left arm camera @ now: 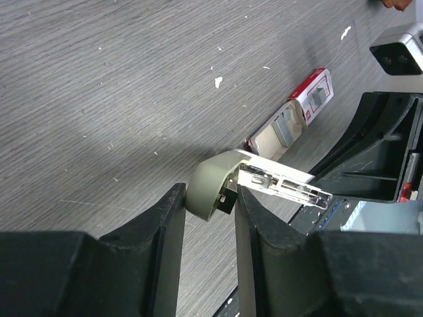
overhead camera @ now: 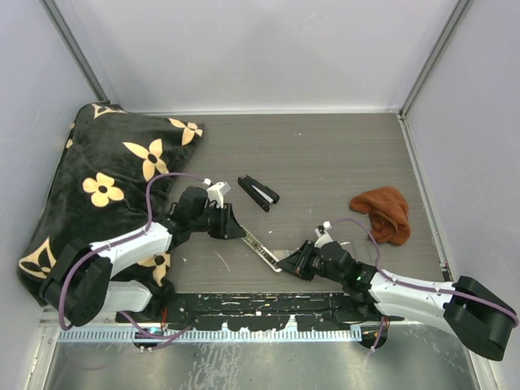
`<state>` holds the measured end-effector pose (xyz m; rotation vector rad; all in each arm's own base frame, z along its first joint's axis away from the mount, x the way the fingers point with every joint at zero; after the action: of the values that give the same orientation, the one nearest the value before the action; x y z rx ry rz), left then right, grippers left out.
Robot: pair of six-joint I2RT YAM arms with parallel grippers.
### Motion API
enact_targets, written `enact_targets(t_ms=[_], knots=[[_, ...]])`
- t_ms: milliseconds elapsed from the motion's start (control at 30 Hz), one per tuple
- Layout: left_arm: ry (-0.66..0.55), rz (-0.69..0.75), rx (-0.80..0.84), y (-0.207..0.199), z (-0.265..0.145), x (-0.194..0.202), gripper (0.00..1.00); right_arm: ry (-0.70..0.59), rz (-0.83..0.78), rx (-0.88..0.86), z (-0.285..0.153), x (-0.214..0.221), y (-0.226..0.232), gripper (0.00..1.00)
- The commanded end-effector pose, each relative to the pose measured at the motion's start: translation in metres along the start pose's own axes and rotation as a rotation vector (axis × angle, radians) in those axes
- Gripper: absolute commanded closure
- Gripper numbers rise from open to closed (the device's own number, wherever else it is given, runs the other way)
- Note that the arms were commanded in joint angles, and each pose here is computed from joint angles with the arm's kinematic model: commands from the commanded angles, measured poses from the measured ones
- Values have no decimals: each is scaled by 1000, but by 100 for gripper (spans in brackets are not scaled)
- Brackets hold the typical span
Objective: Load the staples into the stapler
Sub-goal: Open the stapler at the center of the board.
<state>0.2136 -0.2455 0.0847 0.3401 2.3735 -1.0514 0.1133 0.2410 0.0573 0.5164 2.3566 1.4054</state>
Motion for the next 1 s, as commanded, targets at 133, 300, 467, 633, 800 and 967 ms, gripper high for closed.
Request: enact_targets(t_ms=[133, 300, 467, 633, 800, 967], knots=[[-72, 154, -33, -22, -29, -27, 100, 14, -151, 22, 7, -6, 26, 94], [-110, 153, -132, -21, -52, -37, 100, 16, -158, -25, 11, -6, 38, 79], [-110, 134, -173, -21, -63, -38, 100, 29, -119, -82, 10, -2, 39, 66], [-98, 125, -226, -14, -66, -40, 100, 33, -114, -119, 8, -1, 45, 56], [-86, 127, -287, -7, -71, -41, 100, 30, -111, -130, 5, -1, 46, 52], [-82, 138, -320, -6, -77, -45, 100, 23, -125, -131, 4, -3, 47, 46]])
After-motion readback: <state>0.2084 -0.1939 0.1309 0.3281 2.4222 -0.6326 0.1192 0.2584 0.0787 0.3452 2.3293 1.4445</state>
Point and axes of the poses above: each gripper's point midway between its finger pads, its own z axis out along the fingers, its own y axis along the line the jaws close on, x = y × z, the point moved 1 cm from there along -z, back along the fingers, and after that the axes turned 1 degree about z, right-handed, at the moved point
